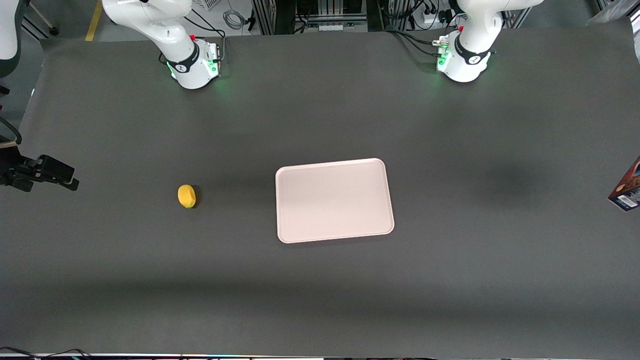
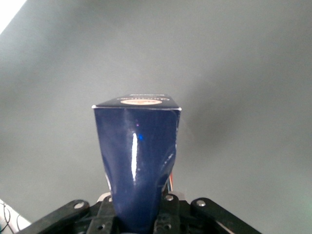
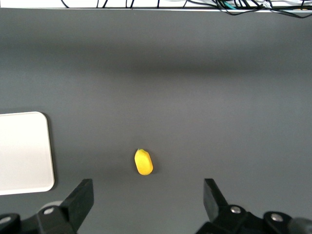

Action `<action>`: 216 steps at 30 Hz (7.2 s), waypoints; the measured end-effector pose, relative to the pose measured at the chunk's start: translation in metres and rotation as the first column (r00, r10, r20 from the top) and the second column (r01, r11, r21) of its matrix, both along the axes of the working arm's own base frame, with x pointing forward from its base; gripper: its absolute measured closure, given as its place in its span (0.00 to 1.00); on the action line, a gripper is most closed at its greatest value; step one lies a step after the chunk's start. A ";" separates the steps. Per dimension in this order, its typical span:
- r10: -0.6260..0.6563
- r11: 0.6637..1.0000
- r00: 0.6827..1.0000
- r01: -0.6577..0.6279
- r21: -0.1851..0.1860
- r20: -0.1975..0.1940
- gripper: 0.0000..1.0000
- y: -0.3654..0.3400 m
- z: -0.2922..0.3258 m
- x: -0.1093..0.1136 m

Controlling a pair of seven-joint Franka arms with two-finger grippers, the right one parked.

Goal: Place cookie box on tray

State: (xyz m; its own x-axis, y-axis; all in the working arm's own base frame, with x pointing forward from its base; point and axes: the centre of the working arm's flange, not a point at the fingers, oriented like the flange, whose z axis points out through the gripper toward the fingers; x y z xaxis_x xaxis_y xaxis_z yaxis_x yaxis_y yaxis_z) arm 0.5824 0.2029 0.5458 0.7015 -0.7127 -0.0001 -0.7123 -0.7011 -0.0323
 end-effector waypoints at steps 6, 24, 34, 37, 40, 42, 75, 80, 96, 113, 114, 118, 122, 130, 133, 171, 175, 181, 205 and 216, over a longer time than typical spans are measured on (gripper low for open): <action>0.050 0.999 0.999 -0.050 -0.006 -0.003 0.76 -0.001 -0.002 0.002; 0.480 0.871 0.872 -0.487 -0.064 -0.095 0.76 -0.225 -0.012 0.032; 0.693 0.707 0.711 -0.702 -0.084 -0.120 0.76 -0.384 -0.007 0.009; 0.732 0.666 0.672 -0.741 -0.090 -0.111 0.76 -0.422 -0.015 0.000; 0.765 0.631 0.637 -0.771 -0.083 -0.098 0.76 -0.456 -0.029 -0.008; 0.782 0.612 0.617 -0.787 -0.078 -0.090 0.76 -0.477 -0.040 -0.014; 0.821 0.571 0.568 -0.819 -0.054 0.062 0.76 -0.584 -0.239 -0.048; 0.828 0.560 0.557 -0.828 -0.037 0.053 0.76 -0.587 -0.271 -0.051; 0.828 0.561 0.560 -0.827 -0.033 0.032 0.76 -0.594 -0.281 -0.055; 0.827 0.562 0.561 -0.827 -0.020 0.025 0.48 -0.594 -0.289 -0.057; 0.827 0.562 0.561 -0.827 -0.020 0.025 0.43 -0.594 -0.289 -0.057; 0.827 0.562 0.561 -0.827 -0.020 0.025 0.19 -0.594 -0.289 -0.057; 0.827 0.562 0.561 -0.827 -0.021 0.025 0.02 -0.594 -0.289 -0.056; 0.830 0.558 0.557 -0.829 -0.028 0.027 0.00 -0.592 -0.285 -0.052; 0.829 0.560 0.559 -0.828 -0.040 0.031 0.00 -0.590 -0.278 -0.047; 0.684 0.729 0.729 -0.683 0.050 -0.011 0.00 -0.323 0.068 -0.029; 0.739 0.673 0.673 -0.738 0.054 -0.007 0.00 -0.277 0.070 -0.023; 0.789 0.614 0.615 -0.787 0.060 0.000 0.00 -0.225 0.069 -0.018; 0.746 0.665 0.666 -0.745 0.055 0.002 0.00 -0.172 0.063 -0.012; 0.731 0.682 0.682 -0.729 0.054 -0.017 0.00 -0.188 0.064 -0.015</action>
State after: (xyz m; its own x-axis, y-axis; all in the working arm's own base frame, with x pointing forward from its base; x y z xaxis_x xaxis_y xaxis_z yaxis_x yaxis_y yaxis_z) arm 0.5674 0.0145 0.6103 0.9984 0.0265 -0.0505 0.0235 -0.9980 -0.0579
